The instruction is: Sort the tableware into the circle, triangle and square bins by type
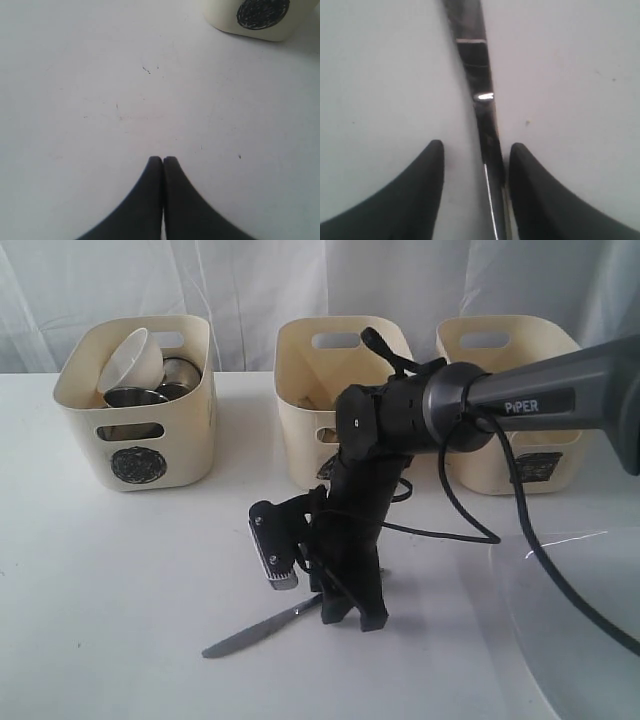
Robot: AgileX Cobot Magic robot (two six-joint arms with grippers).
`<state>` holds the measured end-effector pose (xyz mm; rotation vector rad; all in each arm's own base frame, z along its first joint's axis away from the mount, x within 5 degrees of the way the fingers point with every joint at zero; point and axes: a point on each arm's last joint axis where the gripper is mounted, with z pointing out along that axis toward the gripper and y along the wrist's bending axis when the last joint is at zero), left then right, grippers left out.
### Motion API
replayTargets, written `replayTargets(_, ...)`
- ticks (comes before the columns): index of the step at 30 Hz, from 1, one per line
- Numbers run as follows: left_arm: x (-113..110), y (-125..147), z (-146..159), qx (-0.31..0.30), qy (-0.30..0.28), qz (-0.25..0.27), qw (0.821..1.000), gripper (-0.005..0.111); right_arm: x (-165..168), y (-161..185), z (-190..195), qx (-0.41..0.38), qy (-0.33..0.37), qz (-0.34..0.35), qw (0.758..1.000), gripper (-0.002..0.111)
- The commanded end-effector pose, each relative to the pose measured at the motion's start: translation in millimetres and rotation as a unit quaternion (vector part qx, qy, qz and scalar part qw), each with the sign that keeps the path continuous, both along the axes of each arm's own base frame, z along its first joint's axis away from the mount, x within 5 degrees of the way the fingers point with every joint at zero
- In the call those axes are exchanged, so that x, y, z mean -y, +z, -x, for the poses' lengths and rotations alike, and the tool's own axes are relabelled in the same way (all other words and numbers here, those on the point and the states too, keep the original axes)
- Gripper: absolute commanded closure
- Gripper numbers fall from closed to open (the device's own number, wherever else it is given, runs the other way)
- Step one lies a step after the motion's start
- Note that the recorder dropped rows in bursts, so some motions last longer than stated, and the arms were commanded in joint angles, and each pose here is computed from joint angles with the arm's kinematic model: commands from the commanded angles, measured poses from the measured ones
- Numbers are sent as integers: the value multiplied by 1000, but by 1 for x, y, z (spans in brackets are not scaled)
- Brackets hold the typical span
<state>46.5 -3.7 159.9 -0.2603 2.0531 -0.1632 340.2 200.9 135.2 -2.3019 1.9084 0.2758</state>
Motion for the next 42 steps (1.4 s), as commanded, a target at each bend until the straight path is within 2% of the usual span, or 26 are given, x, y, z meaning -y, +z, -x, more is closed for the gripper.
replayTargets(1, 1, -7, 2, -26, -2, 8, 1000, 107, 6, -7, 11, -76, -32, 32, 996, 69)
replayTargets(5, 1, -7, 2, -26, -2, 8, 1000, 107, 8, -6, 15, -101, -39, 43, 993, 70)
replayTargets(10, 1, -7, 2, -26, -2, 8, 1000, 107, 9, -7, 13, -97, -81, 52, 991, 79)
replayTargets(18, 1, -7, 2, -26, -2, 8, 1000, 107, 10, -7, 11, -105, -208, 72, 970, 82)
replayTargets(23, 1, -7, 2, -26, -2, 8, 1000, 107, 12, -8, 10, -106, -290, 97, 946, 82)
replayTargets(26, 1, -7, 2, -26, -2, 8, 1000, 107, 10, -8, 12, -102, -297, 103, 944, 82)
replayTargets(31, 1, -7, 2, -26, -2, 8, 1000, 107, -3, -8, 20, -103, -280, 103, 949, 99)
replayTargets(34, 1, -7, 2, -26, -2, 8, 1000, 107, -8, -10, 20, -93, -274, 98, 952, 99)
replayTargets(36, 1, -7, 2, -26, -2, 8, 1000, 107, -8, -15, 14, -62, -322, 98, 940, 108)
replayTargets(38, 1, -7, 2, -26, -2, 8, 1000, 107, -7, -15, 8, -33, -366, 92, 926, 108)
replayTargets(42, 1, -7, 2, -26, -2, 8, 1000, 107, -8, -4, 6, -19, -368, 72, 927, 108)
